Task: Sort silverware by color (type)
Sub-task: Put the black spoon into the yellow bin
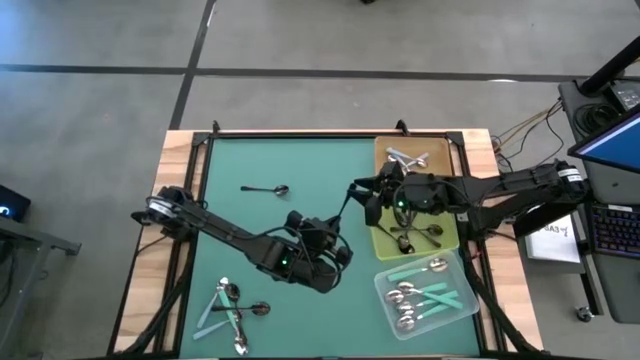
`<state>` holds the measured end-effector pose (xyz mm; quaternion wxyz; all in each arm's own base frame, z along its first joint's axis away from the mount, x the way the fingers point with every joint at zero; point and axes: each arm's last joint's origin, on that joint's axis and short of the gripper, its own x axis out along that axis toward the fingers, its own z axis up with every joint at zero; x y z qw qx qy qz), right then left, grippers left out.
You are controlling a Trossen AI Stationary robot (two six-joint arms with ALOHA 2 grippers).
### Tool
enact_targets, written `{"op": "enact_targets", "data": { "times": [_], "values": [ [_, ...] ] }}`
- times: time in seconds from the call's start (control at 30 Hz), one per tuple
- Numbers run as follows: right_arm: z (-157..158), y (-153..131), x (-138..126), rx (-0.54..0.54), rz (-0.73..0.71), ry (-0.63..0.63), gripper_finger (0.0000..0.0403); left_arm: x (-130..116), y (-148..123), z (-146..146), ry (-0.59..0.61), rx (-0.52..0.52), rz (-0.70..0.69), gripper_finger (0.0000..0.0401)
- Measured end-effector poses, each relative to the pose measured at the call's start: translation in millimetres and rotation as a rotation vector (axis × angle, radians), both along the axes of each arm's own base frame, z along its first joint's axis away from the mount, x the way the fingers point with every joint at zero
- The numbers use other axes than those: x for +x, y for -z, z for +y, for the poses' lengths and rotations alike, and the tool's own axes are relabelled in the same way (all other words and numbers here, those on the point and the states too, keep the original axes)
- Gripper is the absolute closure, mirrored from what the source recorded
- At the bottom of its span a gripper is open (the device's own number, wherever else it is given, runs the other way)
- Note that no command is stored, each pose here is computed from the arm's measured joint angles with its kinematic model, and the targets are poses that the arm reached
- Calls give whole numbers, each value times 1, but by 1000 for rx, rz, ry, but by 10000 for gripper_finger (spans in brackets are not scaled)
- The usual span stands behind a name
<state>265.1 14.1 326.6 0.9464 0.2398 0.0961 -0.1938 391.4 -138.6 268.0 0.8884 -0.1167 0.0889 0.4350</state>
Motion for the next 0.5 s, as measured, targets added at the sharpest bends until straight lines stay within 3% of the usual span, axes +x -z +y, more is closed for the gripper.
{"op": "enact_targets", "data": {
  "times": [0.27, 0.5],
  "values": [
    [0, -2, 1, -16, -21, -6, 229, 6, -5, 1, 27, 12, -10, 401],
    [-1, -2, 1, -72, -1, -16, 337, 9, -5, 9, 11, 7, -10, 401]
  ]
}}
